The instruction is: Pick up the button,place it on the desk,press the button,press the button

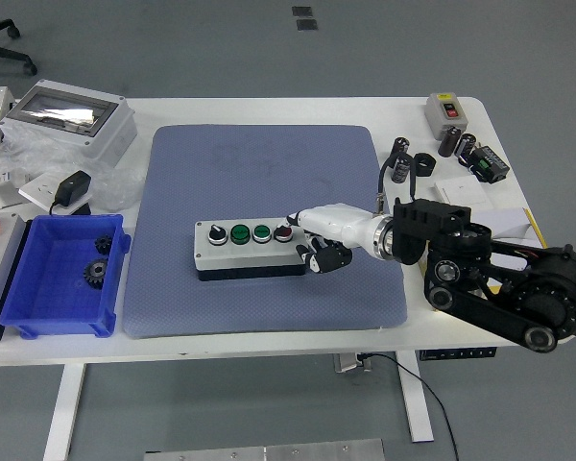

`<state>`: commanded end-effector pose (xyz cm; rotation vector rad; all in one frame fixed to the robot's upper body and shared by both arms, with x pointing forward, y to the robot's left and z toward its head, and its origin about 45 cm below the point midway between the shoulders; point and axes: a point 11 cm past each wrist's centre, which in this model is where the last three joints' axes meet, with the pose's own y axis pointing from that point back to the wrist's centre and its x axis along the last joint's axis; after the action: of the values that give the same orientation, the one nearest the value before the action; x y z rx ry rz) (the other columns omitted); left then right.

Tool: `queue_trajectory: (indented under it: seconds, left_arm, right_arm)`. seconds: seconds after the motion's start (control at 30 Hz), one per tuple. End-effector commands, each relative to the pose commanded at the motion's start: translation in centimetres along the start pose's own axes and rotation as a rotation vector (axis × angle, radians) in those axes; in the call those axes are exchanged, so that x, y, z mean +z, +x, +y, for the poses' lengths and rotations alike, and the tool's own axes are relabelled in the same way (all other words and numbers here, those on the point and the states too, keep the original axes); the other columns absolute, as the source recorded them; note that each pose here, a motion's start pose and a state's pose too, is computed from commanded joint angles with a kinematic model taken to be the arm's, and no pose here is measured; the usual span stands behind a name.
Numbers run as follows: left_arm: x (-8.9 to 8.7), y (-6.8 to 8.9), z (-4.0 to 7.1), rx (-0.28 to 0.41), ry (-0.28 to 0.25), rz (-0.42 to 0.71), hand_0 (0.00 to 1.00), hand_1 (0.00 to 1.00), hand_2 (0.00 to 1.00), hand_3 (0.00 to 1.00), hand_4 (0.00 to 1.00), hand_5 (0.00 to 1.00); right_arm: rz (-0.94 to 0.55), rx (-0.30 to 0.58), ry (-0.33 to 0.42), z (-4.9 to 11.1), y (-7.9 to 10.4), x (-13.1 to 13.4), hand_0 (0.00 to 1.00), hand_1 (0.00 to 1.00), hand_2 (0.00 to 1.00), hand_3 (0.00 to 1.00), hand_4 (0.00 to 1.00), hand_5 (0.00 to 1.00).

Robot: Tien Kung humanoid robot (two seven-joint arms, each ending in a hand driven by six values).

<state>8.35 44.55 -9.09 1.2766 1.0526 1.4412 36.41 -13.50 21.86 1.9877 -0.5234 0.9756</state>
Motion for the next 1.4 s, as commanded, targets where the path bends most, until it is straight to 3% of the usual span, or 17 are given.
queue_trajectory:
  seconds: [0.17,0.37,1.0,1.1,1.27,1.4]
  left_arm:
    - [0.0,0.0,0.0,-0.002,-0.001,-0.001,0.511,0.471,0.47,0.678,0.002,0.002]
    - [0.1,-0.1,0.0,-0.004,-0.003,-0.002,0.511,0.471,0.471,0.683,0.002,0.002]
    - [0.1,-0.1,0.0,-0.004,-0.005,0.001,0.513,0.473,0.472,0.682,0.002,0.002]
    - [0.0,-0.1,0.0,-0.004,-0.003,0.001,0.513,0.473,0.472,0.682,0.002,0.002]
    - [-0.1,-0.2,0.0,-0.006,-0.003,0.003,0.513,0.472,0.472,0.681,0.002,0.002]
    - [-0.3,-0.3,-0.1,-0.006,0.001,0.007,0.513,0.473,0.472,0.68,0.002,0.002]
  right_arm:
    - [-0.024,0.033,0.018,0.4,1.0,0.0,0.002,0.08,0.152,0.834,0.226,0.002]
    - [-0.034,0.036,0.008,0.3,1.0,0.4,0.002,0.079,0.151,0.826,0.241,0.002]
    - [-0.035,-0.015,-0.028,-0.1,-1.5,1.4,0.002,0.08,0.148,0.809,0.26,0.002]
    - [-0.061,0.028,-0.004,0.3,-0.2,1.2,0.002,0.08,0.148,0.809,0.26,0.002]
    - [-0.206,0.136,0.13,2.0,2.4,-0.2,0.002,0.08,0.148,0.805,0.266,0.002]
    - [-0.306,0.313,0.218,3.4,4.0,-0.3,0.002,0.08,0.146,0.804,0.271,0.002]
